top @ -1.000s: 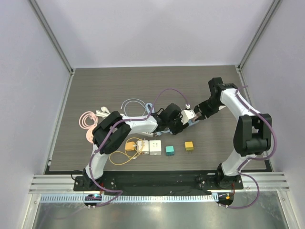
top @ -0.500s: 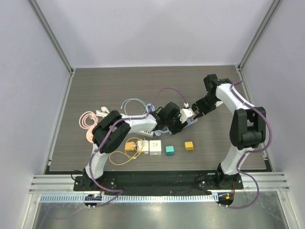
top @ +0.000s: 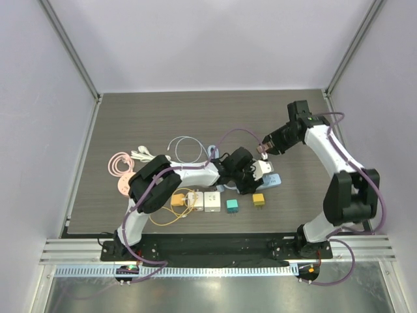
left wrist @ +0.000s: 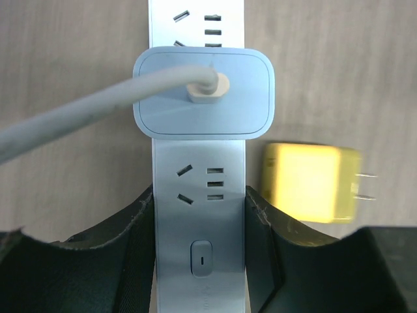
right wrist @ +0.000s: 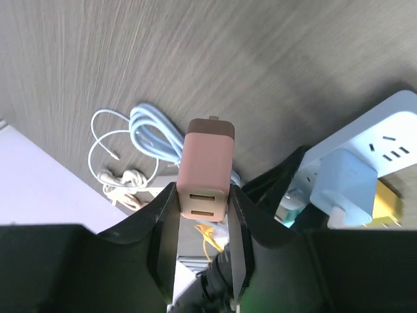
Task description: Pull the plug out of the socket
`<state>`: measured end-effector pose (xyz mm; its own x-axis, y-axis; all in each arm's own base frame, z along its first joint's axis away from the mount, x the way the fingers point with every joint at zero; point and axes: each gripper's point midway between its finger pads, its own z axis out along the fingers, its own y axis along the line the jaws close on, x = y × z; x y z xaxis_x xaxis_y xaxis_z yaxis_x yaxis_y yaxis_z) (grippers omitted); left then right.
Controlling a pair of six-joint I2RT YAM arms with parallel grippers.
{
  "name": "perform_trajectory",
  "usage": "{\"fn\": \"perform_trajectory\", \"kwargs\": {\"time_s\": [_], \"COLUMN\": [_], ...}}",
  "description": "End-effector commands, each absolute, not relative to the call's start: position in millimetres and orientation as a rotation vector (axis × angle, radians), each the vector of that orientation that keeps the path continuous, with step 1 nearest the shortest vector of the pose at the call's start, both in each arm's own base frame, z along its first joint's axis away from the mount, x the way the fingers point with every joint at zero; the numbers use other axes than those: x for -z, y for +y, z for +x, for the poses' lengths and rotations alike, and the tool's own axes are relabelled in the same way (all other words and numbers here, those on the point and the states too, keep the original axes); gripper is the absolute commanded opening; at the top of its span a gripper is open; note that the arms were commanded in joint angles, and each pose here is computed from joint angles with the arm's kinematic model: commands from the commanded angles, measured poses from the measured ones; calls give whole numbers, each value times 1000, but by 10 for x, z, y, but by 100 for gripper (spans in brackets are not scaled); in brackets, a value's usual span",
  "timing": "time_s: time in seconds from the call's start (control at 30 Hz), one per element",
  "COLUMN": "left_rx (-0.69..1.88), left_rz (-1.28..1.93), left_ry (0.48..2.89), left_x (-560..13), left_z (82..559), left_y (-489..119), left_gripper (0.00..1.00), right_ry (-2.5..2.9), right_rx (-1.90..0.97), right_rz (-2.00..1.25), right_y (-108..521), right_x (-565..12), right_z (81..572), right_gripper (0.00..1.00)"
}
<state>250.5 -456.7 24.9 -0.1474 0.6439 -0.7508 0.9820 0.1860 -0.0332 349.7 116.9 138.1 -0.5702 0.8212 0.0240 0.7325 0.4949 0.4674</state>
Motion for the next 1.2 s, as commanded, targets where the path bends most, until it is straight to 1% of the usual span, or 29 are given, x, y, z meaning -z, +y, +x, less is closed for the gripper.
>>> {"fn": "perform_trajectory", "kwargs": {"time_s": [0.0,0.03,0.07,0.1,0.13,0.17,0.23,0.27,0.33,0.37,0.43,0.5,0.53,0.57,0.63,0.73,0.8,0.9,1.0,1.03,1.07,1.13,1.17], "left_rx": [810,806,798,792,771,780,797,809,821,822,832,838,841,843,849,872,892,929,941,944,927,899,873], "left_rz": [1607,1594,1584,1575,1556,1534,1509,1487,1465,1453,1429,1421,1416,1412,1405,1396,1374,1345,1350,1363,1377,1388,1386], "left_ry": [1913,1921,1918,1920,1924,1937,1940,1951,1950,1951,1947,1930,1926,1924,1912,1895,1877,1856,1851,1843,1833,1824,1827], "left_x": [-154,-170,-201,-220,-236,-271,-330,-357,-422,-456,-536,-627,-664,-687,-759,-863,-901,-939,-926,-922,-892,-873,-847], "left_z": [2238,2253,2276,2289,2333,2352,2393,2429,2466,2500,2542,2550,2554,2554,2555,2532,2537,2546,2508,2466,2473,2439,2458], "left_y": [-4479,-4477,-4486,-4485,-4481,-4476,-4481,-4470,-4470,-4457,-4445,-4451,-4449,-4451,-4458,-4471,-4505,-4586,-4661,-4692,-4719,-4773,-4785], "left_gripper": [0,0,1,3,7,16,27,38,44,49,53,60,63,69,72,74,75,76,76,76,76,75,75], "right_ry": [2422,2424,2402,2407,2406,2398,2433,2447,2460,2456,2465,2492,2510,2538,2597,2646,2649,2619,2586,2584,2575,2585,2587], "right_rx": [-666,-629,-615,-573,-553,-545,-517,-495,-444,-435,-428,-436,-444,-484,-515,-555,-626,-723,-739,-764,-770,-767,-767], "right_rz": [1261,1274,1267,1275,1293,1286,1302,1285,1274,1265,1227,1196,1191,1175,1159,1138,1118,1088,1080,1080,1077,1090,1099], "right_y": [1053,933,852,762,669,576,519,478,420,408,409,436,455,516,584,654,732,824,831,858,862,866,869], "right_x": [-1601,-1524,-1573,-1507,-1487,-1495,-1364,-1331,-1268,-1269,-1231,-1166,-1127,-1099,-960,-815,-735,-704,-653,-642,-632,-564,-548], "right_z": [3407,3341,3298,3238,3174,3118,2935,2865,2677,2622,2465,2333,2286,2234,2091,1951,1925,1976,1996,1983,1976,1918,1897], "right_gripper": [1,1,1,1,1,1,1,1,1,1,1,1,1,1,1,5,10,13,18,21,30,36,42]}}
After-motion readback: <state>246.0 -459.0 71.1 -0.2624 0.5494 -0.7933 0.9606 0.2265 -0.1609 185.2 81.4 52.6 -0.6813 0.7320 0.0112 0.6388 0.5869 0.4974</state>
